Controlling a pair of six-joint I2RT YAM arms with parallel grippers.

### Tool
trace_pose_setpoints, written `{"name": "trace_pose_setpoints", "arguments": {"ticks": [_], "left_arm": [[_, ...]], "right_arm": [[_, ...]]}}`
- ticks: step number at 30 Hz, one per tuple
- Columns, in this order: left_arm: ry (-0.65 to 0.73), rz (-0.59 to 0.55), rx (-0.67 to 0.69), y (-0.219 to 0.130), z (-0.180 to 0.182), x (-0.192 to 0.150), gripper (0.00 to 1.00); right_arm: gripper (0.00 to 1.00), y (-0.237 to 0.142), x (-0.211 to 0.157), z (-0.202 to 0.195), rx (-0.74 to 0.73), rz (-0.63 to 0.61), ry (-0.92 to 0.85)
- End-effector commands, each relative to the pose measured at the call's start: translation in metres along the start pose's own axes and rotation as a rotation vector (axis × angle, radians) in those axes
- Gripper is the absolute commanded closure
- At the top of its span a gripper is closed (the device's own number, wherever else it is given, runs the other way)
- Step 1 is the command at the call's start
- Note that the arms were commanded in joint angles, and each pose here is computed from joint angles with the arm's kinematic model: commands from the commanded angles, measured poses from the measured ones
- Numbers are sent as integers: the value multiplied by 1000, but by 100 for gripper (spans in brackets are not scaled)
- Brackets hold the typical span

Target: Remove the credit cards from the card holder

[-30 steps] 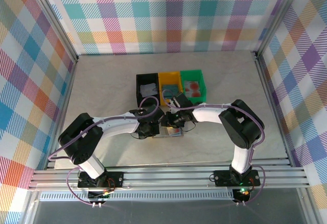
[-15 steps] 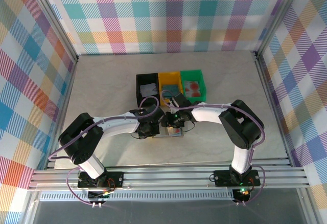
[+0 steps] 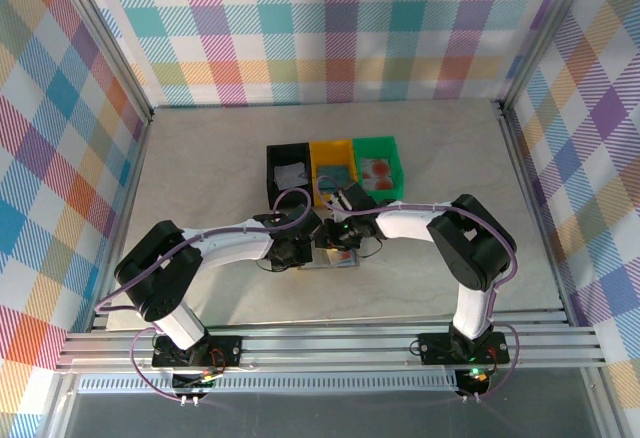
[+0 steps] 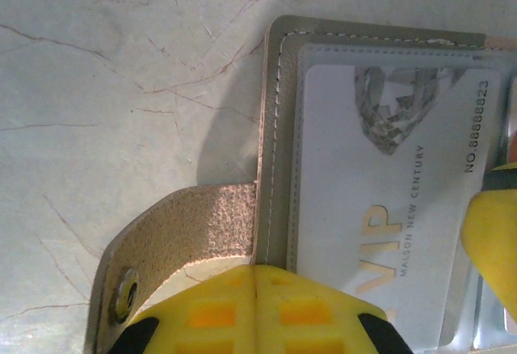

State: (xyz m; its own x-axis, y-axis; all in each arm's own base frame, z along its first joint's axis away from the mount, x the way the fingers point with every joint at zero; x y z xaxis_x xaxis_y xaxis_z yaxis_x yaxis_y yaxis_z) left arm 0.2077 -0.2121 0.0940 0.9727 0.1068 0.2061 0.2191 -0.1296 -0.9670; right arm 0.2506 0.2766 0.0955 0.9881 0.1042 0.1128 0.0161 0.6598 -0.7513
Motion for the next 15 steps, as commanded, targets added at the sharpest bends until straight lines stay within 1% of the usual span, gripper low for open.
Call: {"name": "trace_pose_setpoints", "arguments": {"ticks": [1,6,9,11,13,15], "left_arm": [[27,209,84,50,24,-38,100],[25,209,81,50,24,-38,100],[25,208,80,50,25,-38,100],[28,206,78,49,25,-38,100],[26,197,71,46,25,-38,100],[28,185,61,40,24,-37,100]], "right_arm": [[74,16,-15,-15,-1,81,8],[75,15,-15,-10,48,79,-1],[75,13,-14,-8,45,76,1],[76,11,-14,-11,-5,68,19],[78,9,-13,-17,-114,67,56],[77,5,-14,-18,-147,60,65]]}}
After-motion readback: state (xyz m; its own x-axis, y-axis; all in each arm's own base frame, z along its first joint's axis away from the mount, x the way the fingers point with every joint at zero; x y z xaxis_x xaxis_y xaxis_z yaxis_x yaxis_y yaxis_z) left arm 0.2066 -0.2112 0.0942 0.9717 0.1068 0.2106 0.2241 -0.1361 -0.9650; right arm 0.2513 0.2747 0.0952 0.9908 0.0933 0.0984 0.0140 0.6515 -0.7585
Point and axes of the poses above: each hand's point on the last joint's axis, 136 mm out from that joint toward the fingers, its own y axis out along the fingers, its own z axis along the line the jaws close on, x = y × z, the point moved 9 cm from there along -y, back along the fingers, and after that the axes turned 2 degrees about y, right-handed, at the moved point
